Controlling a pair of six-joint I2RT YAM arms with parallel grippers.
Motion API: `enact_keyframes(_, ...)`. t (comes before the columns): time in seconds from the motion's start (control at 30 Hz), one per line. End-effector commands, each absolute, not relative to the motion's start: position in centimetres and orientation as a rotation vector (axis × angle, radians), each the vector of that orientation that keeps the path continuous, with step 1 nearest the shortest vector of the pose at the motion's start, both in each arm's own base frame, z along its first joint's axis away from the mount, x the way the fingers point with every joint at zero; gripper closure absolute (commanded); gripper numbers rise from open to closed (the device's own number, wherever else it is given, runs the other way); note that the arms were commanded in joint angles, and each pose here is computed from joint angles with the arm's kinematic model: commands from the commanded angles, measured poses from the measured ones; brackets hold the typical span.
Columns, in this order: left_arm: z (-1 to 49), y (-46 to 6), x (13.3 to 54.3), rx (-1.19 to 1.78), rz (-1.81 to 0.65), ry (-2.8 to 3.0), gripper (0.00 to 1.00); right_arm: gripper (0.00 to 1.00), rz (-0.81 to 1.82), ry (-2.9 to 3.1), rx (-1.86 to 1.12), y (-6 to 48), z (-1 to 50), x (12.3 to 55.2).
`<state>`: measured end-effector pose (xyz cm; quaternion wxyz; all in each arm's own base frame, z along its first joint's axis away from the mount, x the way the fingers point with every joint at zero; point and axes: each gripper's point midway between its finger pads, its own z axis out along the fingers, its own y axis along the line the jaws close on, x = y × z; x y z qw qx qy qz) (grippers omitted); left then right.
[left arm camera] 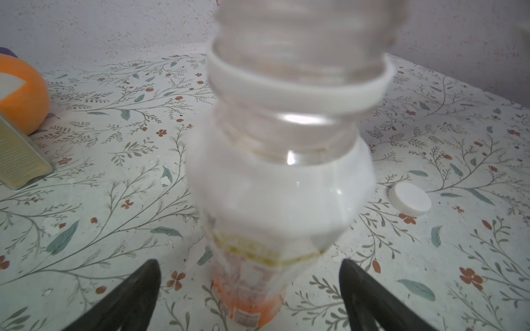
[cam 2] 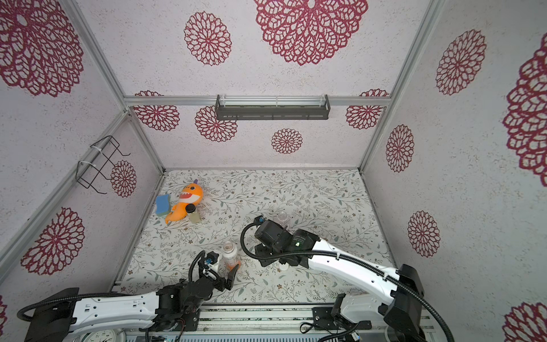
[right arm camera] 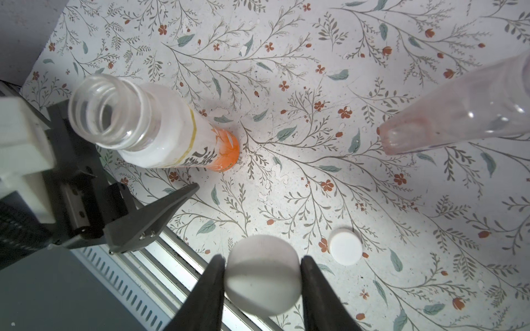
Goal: Screw on the bottle caps
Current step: Pick up the plastic bottle from the bottom-center of the table.
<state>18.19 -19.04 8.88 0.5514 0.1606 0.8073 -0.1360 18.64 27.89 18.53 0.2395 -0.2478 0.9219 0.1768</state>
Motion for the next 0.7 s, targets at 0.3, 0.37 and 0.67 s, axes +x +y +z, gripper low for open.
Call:
enact_keyframes(0.3, 9.7, -19.3, 20.0, 0.301, -0.356, 1.858, 0.01, 0.58, 0.539, 2.478, -0.705, 29.0, 19.7, 19.1)
enact_keyframes(0.37, 9.7, -19.2, 20.3, 0.294, -0.352, 1.857, 0.02, 0.59, 0.537, 2.479, -0.712, 29.1, 19.6, 19.2)
enact_keyframes(0.67, 9.8, -19.3, 20.6, 0.293, -0.359, 1.847, 0.12, 0.6, 0.542, 2.476, -0.722, 29.2, 19.3, 19.2)
